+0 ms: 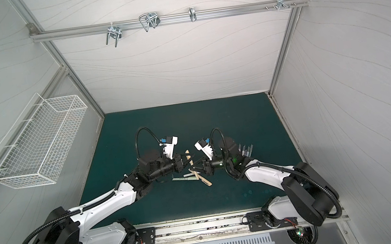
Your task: Open the pen caps
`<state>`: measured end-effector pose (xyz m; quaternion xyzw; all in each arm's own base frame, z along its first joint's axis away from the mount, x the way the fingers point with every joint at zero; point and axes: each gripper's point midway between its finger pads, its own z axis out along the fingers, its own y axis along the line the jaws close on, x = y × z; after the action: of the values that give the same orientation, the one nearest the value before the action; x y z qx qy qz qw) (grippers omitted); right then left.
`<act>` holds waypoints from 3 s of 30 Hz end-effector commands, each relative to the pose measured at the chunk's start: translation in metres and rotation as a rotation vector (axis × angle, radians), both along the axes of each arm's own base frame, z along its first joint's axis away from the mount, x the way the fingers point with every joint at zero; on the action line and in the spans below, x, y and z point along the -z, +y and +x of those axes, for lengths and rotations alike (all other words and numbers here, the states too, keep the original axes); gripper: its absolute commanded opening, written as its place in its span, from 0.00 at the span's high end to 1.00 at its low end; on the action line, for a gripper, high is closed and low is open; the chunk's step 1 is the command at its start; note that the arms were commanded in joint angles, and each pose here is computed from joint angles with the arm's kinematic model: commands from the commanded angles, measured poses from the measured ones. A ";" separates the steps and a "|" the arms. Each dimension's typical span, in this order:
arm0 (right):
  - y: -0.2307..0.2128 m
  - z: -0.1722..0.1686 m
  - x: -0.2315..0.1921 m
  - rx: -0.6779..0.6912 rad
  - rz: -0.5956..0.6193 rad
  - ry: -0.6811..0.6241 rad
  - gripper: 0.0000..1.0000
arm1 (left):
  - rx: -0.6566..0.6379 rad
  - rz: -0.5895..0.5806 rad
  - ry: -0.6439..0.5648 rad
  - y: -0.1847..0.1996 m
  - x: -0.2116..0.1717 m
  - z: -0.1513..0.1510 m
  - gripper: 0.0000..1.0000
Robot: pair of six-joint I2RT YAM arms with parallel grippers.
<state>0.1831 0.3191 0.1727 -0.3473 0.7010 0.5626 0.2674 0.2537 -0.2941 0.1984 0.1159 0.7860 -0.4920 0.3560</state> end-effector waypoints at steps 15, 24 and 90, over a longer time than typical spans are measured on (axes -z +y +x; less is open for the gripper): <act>-0.001 0.007 -0.001 0.282 -0.250 -0.413 1.00 | -0.240 0.011 0.021 0.036 0.000 0.028 1.00; 0.009 -0.029 -0.014 0.011 -0.095 -0.288 1.00 | -0.247 -0.021 -0.005 0.044 -0.007 0.027 1.00; 0.021 -0.041 0.023 0.013 -0.387 -0.562 1.00 | -0.464 -0.080 -0.022 0.098 -0.019 0.036 1.00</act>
<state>0.1803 0.3438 0.1813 -0.4393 0.7137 0.2730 0.4724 0.2506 -0.2396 0.2054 0.0111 0.7847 -0.4841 0.3870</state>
